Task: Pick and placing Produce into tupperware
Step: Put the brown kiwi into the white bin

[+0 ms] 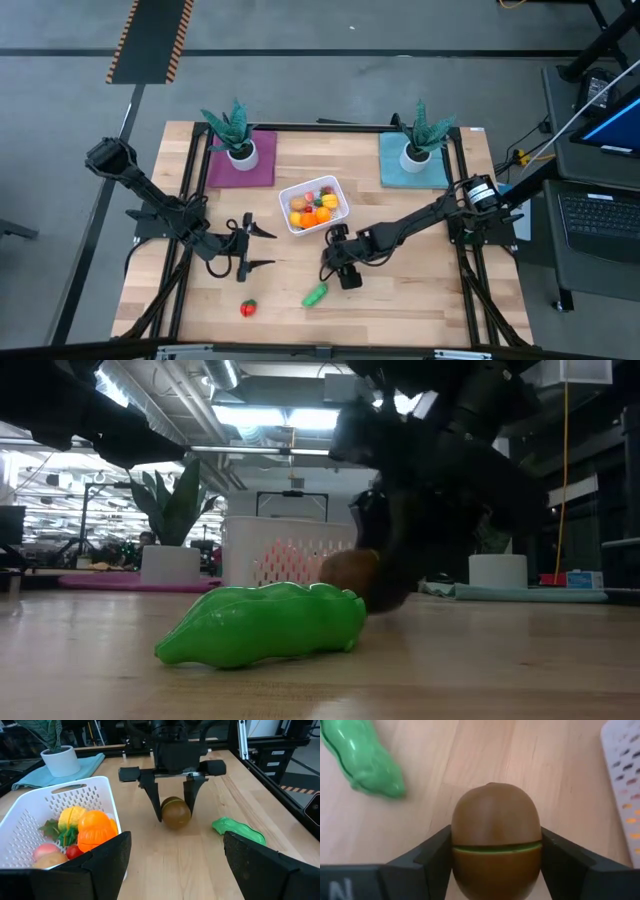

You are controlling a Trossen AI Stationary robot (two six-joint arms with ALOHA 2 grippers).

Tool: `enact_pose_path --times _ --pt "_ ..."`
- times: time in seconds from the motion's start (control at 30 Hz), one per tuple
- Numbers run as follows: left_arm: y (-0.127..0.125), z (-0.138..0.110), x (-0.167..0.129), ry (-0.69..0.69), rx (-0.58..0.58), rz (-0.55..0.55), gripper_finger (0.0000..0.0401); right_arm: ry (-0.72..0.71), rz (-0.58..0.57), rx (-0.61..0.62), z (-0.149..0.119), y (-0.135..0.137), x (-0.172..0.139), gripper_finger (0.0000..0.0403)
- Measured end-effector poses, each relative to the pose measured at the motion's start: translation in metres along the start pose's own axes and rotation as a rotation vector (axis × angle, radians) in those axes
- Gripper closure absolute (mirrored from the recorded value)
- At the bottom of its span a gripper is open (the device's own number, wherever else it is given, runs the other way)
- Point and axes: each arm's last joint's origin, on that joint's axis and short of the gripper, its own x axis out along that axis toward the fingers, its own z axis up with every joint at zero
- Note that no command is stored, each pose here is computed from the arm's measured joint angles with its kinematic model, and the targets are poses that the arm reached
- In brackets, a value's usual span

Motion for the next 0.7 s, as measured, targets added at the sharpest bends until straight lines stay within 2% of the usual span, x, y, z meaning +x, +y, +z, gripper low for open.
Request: enact_pose_path --times 0.17,0.43,0.7 --pt "0.000 0.000 0.000 0.000 -0.002 0.000 0.0093 -0.038 0.007 -0.009 0.020 0.003 -0.016 0.0158" --pt "0.000 -0.001 0.000 0.005 -0.017 0.001 0.0093 -0.091 0.006 -0.002 0.035 -0.004 -0.066 0.0158" --pt "0.000 0.000 0.000 0.000 -0.023 0.000 0.0093 -0.163 -0.056 0.022 0.015 -0.012 -0.097 0.0158"
